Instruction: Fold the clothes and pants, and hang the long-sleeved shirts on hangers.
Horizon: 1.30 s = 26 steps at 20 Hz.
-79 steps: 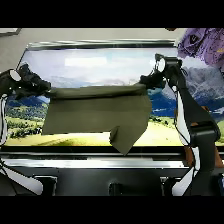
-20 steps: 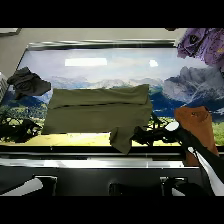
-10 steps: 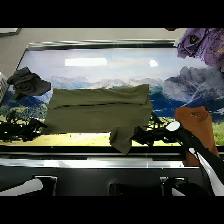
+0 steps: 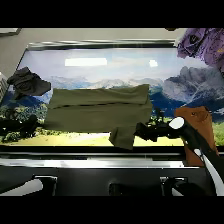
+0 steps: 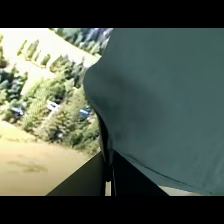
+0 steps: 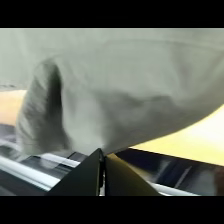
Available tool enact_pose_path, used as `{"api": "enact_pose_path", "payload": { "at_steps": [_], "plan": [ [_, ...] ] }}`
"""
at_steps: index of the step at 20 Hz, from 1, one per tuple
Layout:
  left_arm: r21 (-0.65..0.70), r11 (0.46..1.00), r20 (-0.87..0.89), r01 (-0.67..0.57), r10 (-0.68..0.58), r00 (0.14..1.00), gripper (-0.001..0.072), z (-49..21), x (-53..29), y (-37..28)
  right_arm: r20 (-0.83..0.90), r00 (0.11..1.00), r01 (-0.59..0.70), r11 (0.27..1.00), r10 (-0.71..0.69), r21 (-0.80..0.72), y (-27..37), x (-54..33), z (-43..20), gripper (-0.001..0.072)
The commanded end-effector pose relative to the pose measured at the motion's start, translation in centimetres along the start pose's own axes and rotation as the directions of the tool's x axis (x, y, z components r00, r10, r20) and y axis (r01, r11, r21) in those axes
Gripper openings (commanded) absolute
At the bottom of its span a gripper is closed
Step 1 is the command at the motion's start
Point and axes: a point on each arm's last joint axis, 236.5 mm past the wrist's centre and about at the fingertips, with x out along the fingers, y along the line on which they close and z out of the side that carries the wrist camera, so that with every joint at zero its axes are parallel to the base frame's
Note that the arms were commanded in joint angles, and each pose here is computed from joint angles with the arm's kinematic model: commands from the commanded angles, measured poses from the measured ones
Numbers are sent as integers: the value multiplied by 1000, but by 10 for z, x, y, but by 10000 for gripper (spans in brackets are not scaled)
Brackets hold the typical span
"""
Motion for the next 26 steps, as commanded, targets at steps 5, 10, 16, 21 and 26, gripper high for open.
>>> {"api": "enact_pose_path", "payload": {
  "at_steps": [5, 10, 16, 21, 26],
  "plan": [
    [-52, 986, 90, -160, 164, 982, 15, -34, -79, 1, 145, 974, 180, 983, -173, -42, -7, -96, -34, 21],
    [-12, 982, 143, -191, 190, 971, 15, -65, -110, -7, 189, 969, 170, 984, -157, -54, -2, -133, -73, 20],
    [95, 978, 187, -184, 164, 968, 14, -46, -89, -31, 173, 954, 270, 954, -247, -131, -7, -125, -29, 21],
    [111, 975, 158, -193, 174, 972, 14, -13, -48, -36, 150, 932, 354, 916, -329, -188, -10, -96, 47, 21],
    [145, 968, 153, -206, 184, 971, 14, 31, -15, -52, 156, 918, 392, 893, -365, -221, -6, -67, 117, 22]
  ]
}}
